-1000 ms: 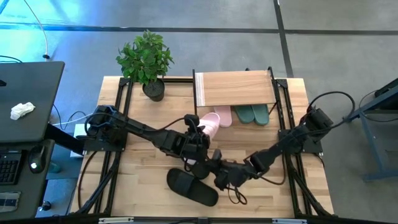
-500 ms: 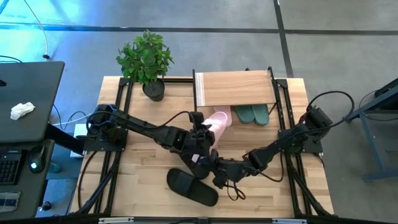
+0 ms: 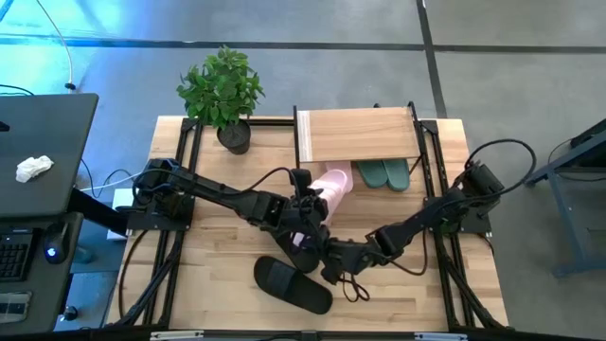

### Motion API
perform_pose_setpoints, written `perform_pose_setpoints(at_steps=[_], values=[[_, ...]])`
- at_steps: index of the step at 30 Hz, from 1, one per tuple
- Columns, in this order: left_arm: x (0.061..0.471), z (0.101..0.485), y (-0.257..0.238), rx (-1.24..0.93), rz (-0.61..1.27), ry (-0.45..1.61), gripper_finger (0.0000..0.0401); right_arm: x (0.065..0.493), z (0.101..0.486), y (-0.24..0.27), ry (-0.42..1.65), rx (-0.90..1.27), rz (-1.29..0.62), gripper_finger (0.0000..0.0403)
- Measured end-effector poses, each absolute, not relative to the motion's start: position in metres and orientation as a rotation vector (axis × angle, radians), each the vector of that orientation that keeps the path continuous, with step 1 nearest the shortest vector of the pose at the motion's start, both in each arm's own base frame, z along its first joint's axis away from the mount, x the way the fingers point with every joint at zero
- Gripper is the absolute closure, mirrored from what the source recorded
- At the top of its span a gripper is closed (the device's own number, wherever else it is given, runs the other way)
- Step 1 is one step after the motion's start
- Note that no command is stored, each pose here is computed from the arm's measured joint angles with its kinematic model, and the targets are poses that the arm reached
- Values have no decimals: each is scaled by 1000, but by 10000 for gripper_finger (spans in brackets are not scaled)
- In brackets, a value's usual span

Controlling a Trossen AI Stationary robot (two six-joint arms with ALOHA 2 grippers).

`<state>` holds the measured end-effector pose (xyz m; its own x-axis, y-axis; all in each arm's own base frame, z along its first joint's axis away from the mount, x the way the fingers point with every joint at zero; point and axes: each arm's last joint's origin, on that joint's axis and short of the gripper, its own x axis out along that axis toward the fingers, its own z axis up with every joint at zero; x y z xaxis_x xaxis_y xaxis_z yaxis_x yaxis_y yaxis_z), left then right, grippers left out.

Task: Pick and place slides into the shelf
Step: Put the pink slide under the shelf

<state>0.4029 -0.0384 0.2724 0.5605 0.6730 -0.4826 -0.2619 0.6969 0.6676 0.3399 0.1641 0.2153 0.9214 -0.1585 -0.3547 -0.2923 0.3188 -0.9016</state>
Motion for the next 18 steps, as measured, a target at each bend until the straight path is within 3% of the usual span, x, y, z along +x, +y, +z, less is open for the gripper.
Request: perform_pose_setpoints(at_steps=[8, 18], values=[[404, 274, -38, 561, 594, 776, 401, 344, 199, 165, 479, -1357, 68, 251], [405, 275, -38, 550, 598, 767, 401, 345, 201, 164, 481, -1379, 15, 332]])
